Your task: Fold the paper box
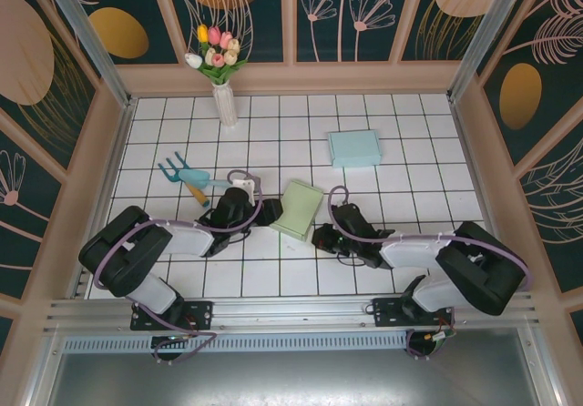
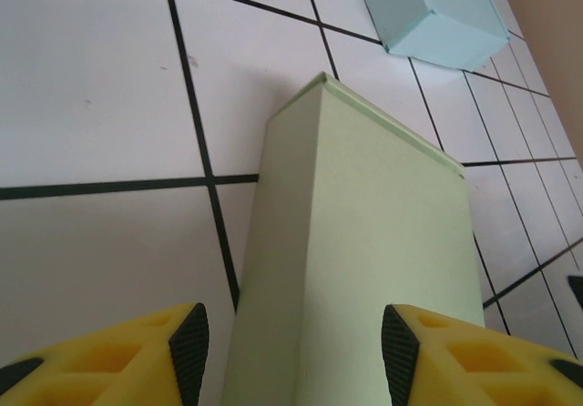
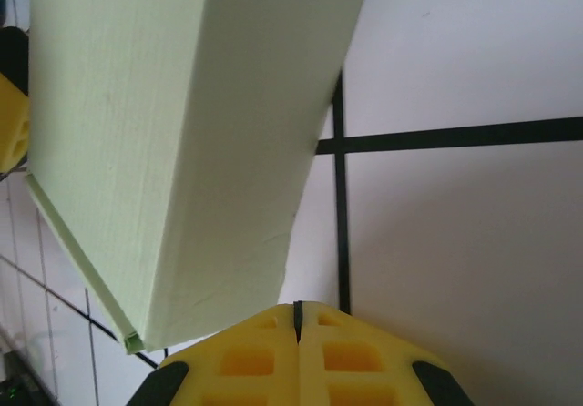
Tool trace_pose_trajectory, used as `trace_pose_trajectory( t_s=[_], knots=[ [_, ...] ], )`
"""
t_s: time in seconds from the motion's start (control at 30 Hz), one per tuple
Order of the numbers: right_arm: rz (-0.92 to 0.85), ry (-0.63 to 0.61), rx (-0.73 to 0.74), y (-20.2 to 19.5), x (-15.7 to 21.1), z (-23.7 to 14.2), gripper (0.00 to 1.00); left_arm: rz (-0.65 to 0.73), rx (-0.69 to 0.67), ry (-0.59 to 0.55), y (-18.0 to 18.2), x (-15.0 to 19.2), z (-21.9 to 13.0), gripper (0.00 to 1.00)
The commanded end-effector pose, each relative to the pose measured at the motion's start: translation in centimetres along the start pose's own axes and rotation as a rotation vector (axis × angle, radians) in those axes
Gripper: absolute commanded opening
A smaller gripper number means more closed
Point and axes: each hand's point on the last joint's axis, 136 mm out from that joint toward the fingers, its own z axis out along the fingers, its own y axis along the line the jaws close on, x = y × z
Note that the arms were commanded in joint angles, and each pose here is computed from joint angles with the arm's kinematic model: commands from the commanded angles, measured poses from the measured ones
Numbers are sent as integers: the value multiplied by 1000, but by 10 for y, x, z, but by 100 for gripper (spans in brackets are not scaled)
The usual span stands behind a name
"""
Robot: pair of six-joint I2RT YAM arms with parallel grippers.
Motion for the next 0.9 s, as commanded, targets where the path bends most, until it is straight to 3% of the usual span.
trace_pose_trajectory(
  t_s=[0.0, 0.3, 0.57, 0.73, 0.87],
  knots=[
    [14, 17, -84, 16, 3, 5, 0, -19, 36, 9, -7, 8, 3, 55],
    [2, 34, -260, 60, 0, 15, 0, -47, 128, 47, -31, 23, 14, 54],
    [36, -67, -261, 71, -20, 16, 0, -93, 203, 47, -42, 26, 14, 53],
    [23, -125, -205, 64, -26, 13, 0, -37, 45, 11, -19, 14, 20, 55],
    [-9, -206, 6, 26, -28, 6, 0, 4, -136, -95, 9, -21, 9, 59]
  ],
)
